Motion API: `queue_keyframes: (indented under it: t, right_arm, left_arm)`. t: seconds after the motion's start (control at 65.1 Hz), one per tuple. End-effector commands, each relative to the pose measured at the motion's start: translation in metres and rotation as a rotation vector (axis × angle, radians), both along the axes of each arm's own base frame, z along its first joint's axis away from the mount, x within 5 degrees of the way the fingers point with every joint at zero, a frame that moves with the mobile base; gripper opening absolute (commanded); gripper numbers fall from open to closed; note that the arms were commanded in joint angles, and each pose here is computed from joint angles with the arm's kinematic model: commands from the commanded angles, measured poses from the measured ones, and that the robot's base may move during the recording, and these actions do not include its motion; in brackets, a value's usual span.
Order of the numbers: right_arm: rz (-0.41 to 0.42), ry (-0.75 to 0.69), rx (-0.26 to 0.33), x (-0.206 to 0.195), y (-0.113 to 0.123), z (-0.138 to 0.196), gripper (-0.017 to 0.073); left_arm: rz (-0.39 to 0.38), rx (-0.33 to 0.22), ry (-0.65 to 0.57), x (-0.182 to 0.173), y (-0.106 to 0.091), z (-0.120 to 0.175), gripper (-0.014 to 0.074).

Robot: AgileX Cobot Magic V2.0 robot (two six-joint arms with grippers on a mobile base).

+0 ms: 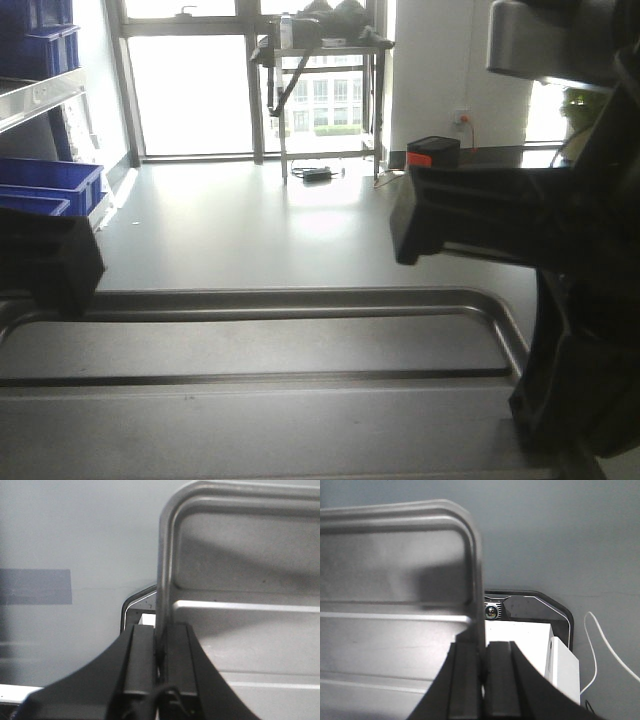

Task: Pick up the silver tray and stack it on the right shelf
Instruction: 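Hold the tray in both grippers while the base drives to the other shelf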

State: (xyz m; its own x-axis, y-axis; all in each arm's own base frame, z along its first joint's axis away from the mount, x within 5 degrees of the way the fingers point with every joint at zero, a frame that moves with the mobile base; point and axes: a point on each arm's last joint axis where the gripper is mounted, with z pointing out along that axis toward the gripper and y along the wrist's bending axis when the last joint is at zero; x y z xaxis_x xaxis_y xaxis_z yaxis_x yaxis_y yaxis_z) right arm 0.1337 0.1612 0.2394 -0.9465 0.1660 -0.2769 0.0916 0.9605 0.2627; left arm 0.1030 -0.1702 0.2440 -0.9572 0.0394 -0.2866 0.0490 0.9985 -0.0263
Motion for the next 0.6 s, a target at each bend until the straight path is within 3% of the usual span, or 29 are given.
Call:
queue_keyframes:
  t: [0.0,0.583]
  right_arm:
    - [0.007,-0.036,-0.077,0.0013,-0.0104,0.0086,0.0071]
    - [0.007,-0.036,-0.077,0.0013,-0.0104,0.0086,0.0071]
  left_arm:
    - [0.059,0.237,0.022,-0.0044,0.0255,0.0086,-0.0101]
    - [0.063,0.245,0.025,-0.0046,0.0262,0.0092,-0.0101]
